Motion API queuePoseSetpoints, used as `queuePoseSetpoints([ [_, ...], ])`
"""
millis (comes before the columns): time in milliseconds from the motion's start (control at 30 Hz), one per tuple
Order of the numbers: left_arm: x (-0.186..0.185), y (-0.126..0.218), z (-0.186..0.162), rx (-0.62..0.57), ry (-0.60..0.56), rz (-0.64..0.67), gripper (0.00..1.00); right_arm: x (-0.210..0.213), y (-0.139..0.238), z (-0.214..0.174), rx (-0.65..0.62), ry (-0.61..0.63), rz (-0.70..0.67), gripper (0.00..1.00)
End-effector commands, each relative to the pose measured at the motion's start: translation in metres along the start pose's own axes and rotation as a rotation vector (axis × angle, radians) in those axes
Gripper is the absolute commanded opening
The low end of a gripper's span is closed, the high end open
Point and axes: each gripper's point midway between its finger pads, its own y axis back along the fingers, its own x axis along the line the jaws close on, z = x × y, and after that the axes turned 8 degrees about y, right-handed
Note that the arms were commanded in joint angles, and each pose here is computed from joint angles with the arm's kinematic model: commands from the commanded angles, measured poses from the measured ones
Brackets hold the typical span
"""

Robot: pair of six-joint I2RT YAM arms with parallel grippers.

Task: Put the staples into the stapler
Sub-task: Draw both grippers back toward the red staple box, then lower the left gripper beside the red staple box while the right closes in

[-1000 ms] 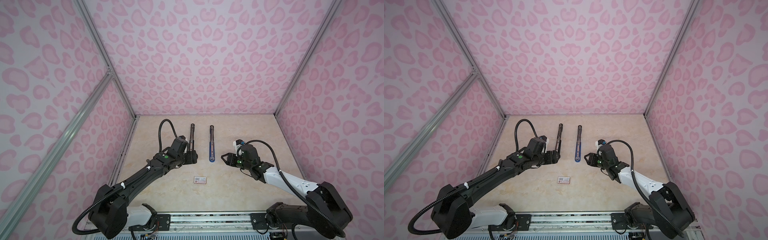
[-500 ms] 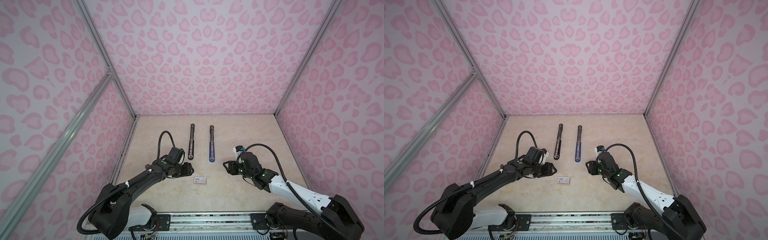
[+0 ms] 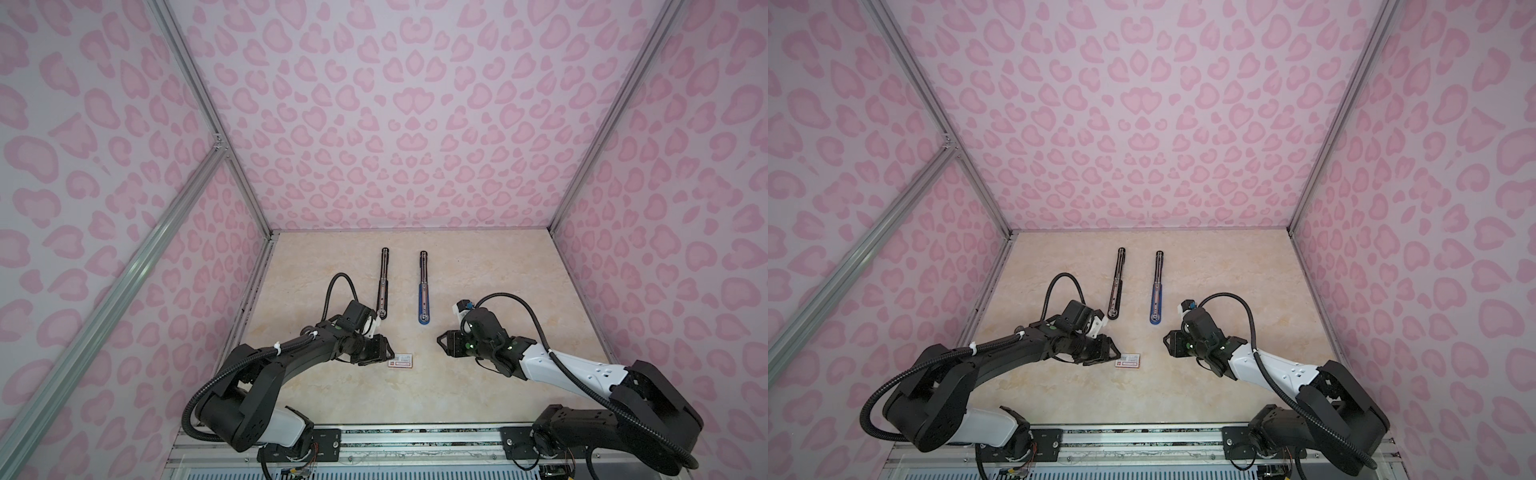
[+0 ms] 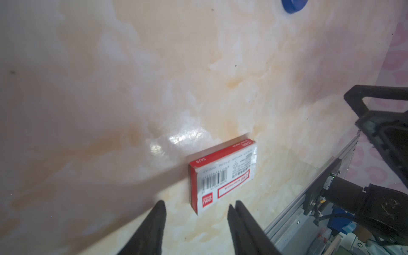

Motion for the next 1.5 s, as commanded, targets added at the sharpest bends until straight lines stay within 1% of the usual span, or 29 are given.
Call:
queuePoseSetpoints([
  [0,-0.013,-0.003,0.003,0.004,-0.035,-0.039,0.45,0.002,-0.002,0.001,-0.005,-0.008,0.005,0.50],
  [133,-0.014,-0.007,0.004,0.007,-0.035,-0.034,0.37,0.001,-0.004,-0.003,0.009,-0.006,0.000,0.50],
  [200,-0.013,-0.011,0.004,0.013,-0.033,-0.029,0.29,0.002,-0.007,-0.004,0.014,-0.008,0.004,0.50],
  [333,-0.016,-0.015,0.004,0.025,-0.039,-0.025,0.21,0.007,-0.013,-0.008,0.033,0.000,0.012,0.49],
  [400,-0.019,-0.016,0.006,0.022,-0.042,-0.029,0.14,0.008,-0.016,-0.011,0.043,0.007,0.007,0.49],
  [467,-0.022,-0.015,0.009,0.016,-0.045,-0.035,0.09,0.011,-0.019,-0.013,0.051,0.014,0.007,0.49],
  [600,-0.031,-0.013,0.019,-0.012,-0.047,-0.051,0.04,0.014,-0.023,-0.016,0.058,0.015,0.009,0.48],
  [700,-0.037,-0.014,0.027,-0.027,-0.051,-0.060,0.03,0.015,-0.024,-0.014,0.054,0.014,0.008,0.48],
  [867,-0.042,-0.018,0.037,-0.030,-0.044,-0.050,0.03,0.018,-0.023,-0.010,0.052,0.020,0.009,0.48],
  [900,-0.042,-0.018,0.037,-0.029,-0.043,-0.048,0.08,0.019,-0.022,-0.011,0.054,0.024,0.011,0.48],
  [1033,-0.039,-0.009,0.030,-0.030,-0.038,-0.039,0.34,0.023,-0.022,-0.015,0.068,0.057,0.005,0.50],
  [1100,-0.034,-0.004,0.023,-0.026,-0.039,-0.025,0.43,0.023,-0.023,-0.018,0.076,0.059,0.008,0.50],
  [1133,-0.029,-0.003,0.019,-0.024,-0.036,-0.011,0.45,0.025,-0.023,-0.019,0.079,0.062,0.016,0.50],
  [1300,-0.011,-0.004,-0.002,0.018,-0.020,0.019,0.46,0.040,-0.027,-0.025,0.106,0.093,0.075,0.49],
  [1400,-0.012,-0.009,-0.007,0.032,-0.030,0.007,0.45,0.051,-0.033,-0.031,0.126,0.114,0.109,0.48],
  [1467,-0.014,-0.012,-0.007,0.036,-0.036,0.004,0.43,0.057,-0.039,-0.036,0.149,0.119,0.126,0.45],
])
